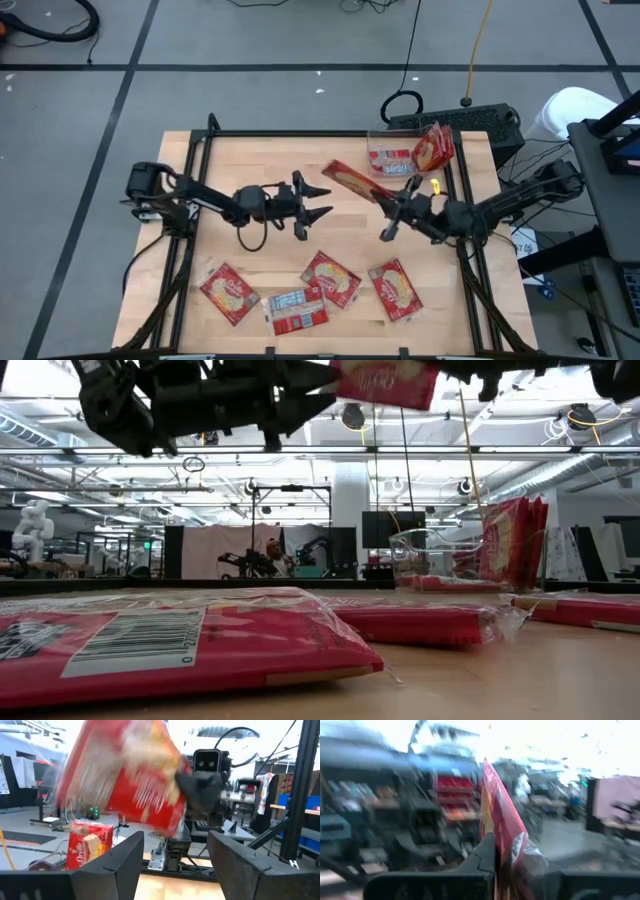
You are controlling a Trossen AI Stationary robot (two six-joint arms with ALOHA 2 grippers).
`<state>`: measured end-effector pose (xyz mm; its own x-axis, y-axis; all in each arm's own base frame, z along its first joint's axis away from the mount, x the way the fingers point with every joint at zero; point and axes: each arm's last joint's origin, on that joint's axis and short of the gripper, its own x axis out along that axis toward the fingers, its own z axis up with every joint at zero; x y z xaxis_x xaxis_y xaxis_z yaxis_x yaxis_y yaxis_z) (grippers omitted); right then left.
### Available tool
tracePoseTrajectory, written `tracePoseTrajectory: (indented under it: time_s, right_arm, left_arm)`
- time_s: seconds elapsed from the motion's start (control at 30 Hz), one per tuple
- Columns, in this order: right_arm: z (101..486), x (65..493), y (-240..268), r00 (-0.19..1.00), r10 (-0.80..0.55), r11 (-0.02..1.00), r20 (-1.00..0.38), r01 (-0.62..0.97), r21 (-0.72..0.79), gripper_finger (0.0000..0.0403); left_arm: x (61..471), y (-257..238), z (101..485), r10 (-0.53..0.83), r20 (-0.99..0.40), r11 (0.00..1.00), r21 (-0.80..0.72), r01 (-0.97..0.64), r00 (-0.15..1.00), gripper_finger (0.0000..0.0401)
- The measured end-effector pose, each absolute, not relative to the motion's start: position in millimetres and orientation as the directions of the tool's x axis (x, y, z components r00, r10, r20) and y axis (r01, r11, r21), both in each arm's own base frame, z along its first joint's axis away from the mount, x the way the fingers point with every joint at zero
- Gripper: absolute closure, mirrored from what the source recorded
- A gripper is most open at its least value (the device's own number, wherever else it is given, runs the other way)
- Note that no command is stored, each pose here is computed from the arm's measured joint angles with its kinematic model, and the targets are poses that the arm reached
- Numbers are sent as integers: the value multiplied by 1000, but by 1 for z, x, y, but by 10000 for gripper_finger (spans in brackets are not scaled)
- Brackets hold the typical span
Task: Sort popcorn bags into baskets
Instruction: Put the red popcorn bag into the transparent bin
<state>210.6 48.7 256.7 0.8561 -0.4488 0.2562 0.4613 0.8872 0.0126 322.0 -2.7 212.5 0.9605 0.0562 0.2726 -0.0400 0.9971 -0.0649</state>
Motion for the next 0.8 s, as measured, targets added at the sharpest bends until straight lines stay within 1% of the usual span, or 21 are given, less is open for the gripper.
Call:
tracePoseTrajectory:
  time_s: [0.1, 0.17, 0.27, 0.43, 0.5, 0.6, 0.7, 0.8]
  right_arm:
    - [252, 204, 49, 862, -371, 924, 346, 379, 48, 395]
    - [250, 203, 50, 868, -326, 943, 375, 328, 61, 395]
    - [246, 206, 51, 880, -300, 952, 368, 298, 64, 395]
    - [236, 213, 55, 902, -261, 963, 345, 266, 35, 395]
    - [234, 215, 56, 903, -248, 967, 351, 253, 31, 395]
    - [235, 215, 56, 895, -248, 966, 371, 257, 25, 395]
    - [242, 211, 56, 868, -248, 964, 430, 263, 25, 395]
    - [249, 207, 57, 842, -193, 975, 503, 223, 1, 394]
  left_arm:
    - [328, -2, 205, 67, 288, 997, -61, -52, 955, 163]
    - [334, -2, 204, 71, 316, 997, -47, -59, 946, 157]
    - [344, -3, 208, 66, 360, 998, -16, -65, 931, 150]
    - [368, -10, 212, -3, 395, 1000, 21, -5, 919, 152]
    - [375, -13, 210, -24, 394, 999, 40, 9, 919, 160]
    - [381, -17, 209, -48, 396, 997, 69, 22, 917, 184]
    - [381, -16, 207, -50, 390, 998, 61, 28, 920, 217]
    - [380, -16, 210, -49, 426, 998, 45, 33, 903, 245]
